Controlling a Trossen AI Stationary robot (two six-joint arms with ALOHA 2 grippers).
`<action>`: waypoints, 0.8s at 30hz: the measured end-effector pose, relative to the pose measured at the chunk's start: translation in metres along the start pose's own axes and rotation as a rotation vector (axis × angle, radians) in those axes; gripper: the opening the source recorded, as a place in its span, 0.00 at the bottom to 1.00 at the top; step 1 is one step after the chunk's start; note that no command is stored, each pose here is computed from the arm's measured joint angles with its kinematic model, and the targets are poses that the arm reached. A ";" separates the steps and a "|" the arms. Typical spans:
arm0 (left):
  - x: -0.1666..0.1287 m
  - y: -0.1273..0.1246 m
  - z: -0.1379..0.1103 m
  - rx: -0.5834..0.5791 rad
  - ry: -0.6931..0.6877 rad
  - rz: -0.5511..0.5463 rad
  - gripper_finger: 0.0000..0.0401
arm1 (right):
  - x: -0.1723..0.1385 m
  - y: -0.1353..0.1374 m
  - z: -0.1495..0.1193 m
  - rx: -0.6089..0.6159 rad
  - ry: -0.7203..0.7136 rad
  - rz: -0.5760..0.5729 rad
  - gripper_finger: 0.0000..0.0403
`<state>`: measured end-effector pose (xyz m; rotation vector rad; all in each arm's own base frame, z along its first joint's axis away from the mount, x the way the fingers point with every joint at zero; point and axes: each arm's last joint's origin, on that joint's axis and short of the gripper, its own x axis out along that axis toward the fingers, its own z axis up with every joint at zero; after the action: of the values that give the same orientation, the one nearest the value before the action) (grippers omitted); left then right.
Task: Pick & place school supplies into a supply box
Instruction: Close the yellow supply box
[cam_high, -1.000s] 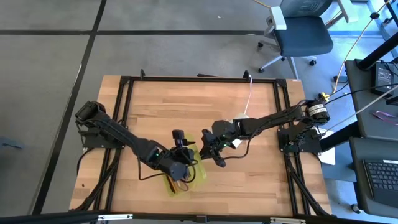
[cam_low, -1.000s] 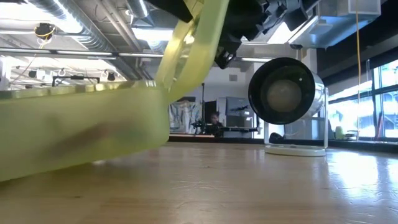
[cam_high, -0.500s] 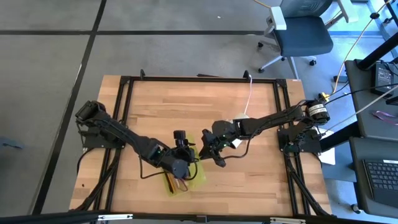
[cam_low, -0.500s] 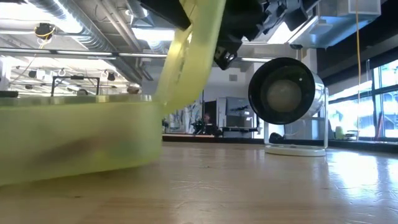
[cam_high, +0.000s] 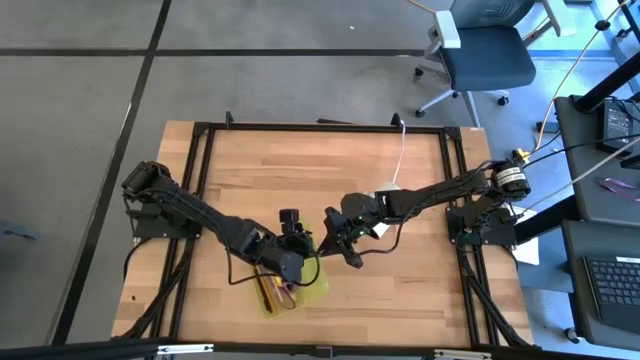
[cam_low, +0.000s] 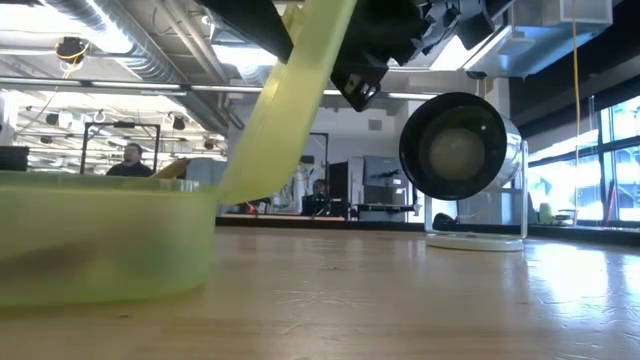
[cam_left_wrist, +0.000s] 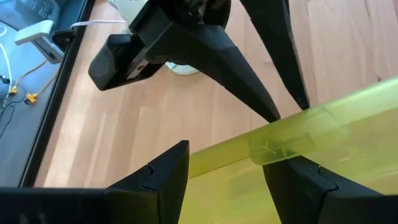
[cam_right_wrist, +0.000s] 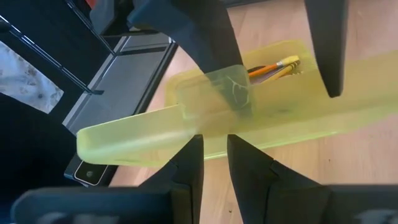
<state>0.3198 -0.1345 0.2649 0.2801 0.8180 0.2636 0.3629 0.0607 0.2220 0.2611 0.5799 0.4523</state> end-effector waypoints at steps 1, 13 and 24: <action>0.000 0.001 0.000 -0.001 0.001 0.000 0.48 | 0.000 0.000 0.000 0.000 0.000 0.000 0.19; 0.007 0.009 0.001 -0.034 0.046 -0.093 0.48 | 0.000 0.000 0.001 0.000 -0.007 0.003 0.19; 0.009 0.011 0.001 -0.038 0.058 -0.111 0.47 | 0.000 0.000 0.001 -0.002 -0.006 0.003 0.19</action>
<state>0.3249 -0.1213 0.2636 0.1913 0.8822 0.1836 0.3632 0.0608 0.2226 0.2616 0.5734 0.4550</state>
